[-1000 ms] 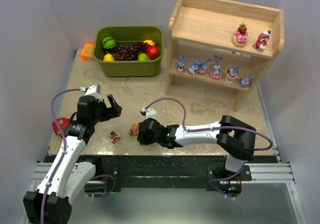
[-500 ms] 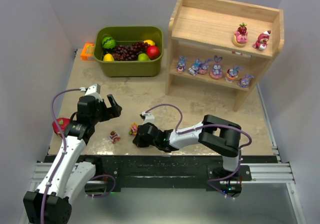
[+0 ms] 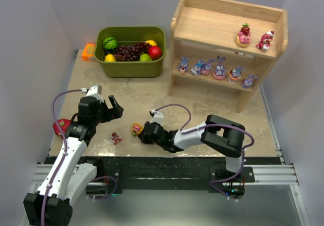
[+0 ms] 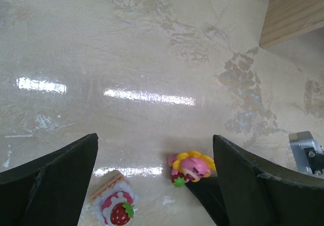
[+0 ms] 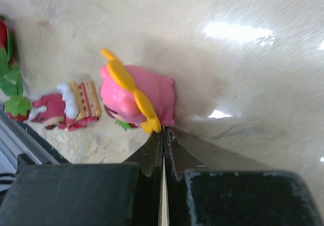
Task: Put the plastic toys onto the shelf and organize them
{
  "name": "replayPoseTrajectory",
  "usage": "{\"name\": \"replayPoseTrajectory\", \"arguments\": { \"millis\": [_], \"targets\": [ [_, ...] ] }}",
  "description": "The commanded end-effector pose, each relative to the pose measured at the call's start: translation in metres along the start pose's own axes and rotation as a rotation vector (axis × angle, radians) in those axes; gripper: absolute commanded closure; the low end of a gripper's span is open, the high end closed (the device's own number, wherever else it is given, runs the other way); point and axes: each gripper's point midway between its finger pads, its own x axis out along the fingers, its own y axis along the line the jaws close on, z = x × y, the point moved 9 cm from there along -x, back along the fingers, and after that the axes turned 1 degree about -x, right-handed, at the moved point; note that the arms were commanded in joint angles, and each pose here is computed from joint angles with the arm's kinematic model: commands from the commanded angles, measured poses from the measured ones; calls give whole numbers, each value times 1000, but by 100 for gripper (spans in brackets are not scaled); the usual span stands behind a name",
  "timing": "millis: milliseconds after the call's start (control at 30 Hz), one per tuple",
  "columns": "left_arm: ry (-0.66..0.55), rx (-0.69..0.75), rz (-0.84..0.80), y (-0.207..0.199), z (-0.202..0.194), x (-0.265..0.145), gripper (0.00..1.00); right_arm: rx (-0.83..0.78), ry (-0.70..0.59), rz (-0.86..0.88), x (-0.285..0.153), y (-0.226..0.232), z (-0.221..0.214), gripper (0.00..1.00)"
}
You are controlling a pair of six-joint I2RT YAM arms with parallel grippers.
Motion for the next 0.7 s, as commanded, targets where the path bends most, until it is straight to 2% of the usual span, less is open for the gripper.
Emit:
{"name": "replayPoseTrajectory", "arguments": {
  "millis": [0,433,533,567,633,667],
  "targets": [
    [-47,16,-31,-6,11,-5,1,-8,-67,-100,3,-28,11,100],
    [-44,19,-31,-6,11,-4,1,-112,-139,-129,15,-25,49,98],
    [-43,19,-28,-6,11,-4,0,-138,-143,-162,1,-28,54,82],
    [-43,19,-29,-6,11,-4,1,-156,-119,-192,-5,-33,52,71],
    [-46,19,-31,-6,11,-5,1,-183,-121,-185,-18,-28,57,61],
    [-46,19,-33,-6,11,-5,1,-205,-113,-201,-23,-29,57,52]
  ]
}}
